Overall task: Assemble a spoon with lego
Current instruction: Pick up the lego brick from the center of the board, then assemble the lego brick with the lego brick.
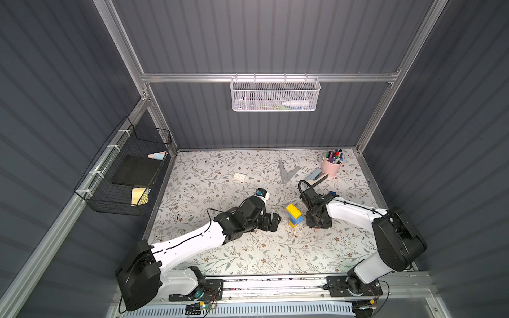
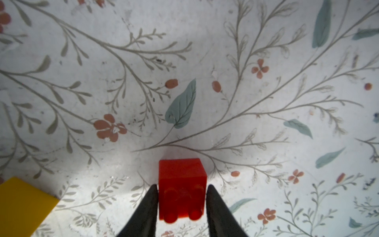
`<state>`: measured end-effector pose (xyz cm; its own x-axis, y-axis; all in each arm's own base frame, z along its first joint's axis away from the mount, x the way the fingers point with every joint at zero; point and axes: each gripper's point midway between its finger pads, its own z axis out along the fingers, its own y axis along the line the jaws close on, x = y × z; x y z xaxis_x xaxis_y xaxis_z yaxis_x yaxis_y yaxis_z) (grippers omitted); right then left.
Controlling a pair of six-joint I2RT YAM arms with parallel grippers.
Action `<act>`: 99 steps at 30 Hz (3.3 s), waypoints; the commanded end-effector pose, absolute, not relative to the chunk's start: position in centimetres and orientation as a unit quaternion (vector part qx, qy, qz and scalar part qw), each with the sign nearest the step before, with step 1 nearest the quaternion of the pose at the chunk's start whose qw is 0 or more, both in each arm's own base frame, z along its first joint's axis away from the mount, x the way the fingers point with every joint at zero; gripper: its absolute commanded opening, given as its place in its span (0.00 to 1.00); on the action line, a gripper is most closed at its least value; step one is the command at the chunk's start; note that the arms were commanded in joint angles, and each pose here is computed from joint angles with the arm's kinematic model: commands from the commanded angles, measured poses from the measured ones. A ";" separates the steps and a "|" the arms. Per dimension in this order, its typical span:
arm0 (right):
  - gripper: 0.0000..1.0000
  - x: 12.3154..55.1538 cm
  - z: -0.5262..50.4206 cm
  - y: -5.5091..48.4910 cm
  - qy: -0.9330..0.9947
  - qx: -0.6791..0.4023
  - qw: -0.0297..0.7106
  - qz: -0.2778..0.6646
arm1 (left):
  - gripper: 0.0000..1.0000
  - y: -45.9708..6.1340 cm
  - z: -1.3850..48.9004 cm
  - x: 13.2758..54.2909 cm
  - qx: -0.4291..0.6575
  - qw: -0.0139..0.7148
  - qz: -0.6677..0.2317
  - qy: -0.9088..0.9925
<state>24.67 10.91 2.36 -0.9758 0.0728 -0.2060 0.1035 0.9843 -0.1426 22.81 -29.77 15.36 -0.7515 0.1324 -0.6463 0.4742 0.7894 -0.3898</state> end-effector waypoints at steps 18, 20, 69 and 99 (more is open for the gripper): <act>0.12 22.7 6.6 13.4 0.995 -0.053 0.078 -0.039 | 0.99 -31.4 17.7 23.0 0.162 0.319 -0.319 0.878; 0.12 21.9 7.9 14.4 0.994 -0.082 0.073 -0.021 | 0.99 -32.0 18.0 23.4 0.161 0.322 -0.324 0.875; 0.12 20.9 13.1 20.3 0.973 -0.209 0.089 0.033 | 0.99 -35.1 14.3 27.2 0.155 0.307 -0.268 0.900; 0.11 21.3 13.7 20.9 0.964 -0.246 0.097 -0.027 | 0.99 -35.3 13.5 26.6 0.159 0.296 -0.281 0.899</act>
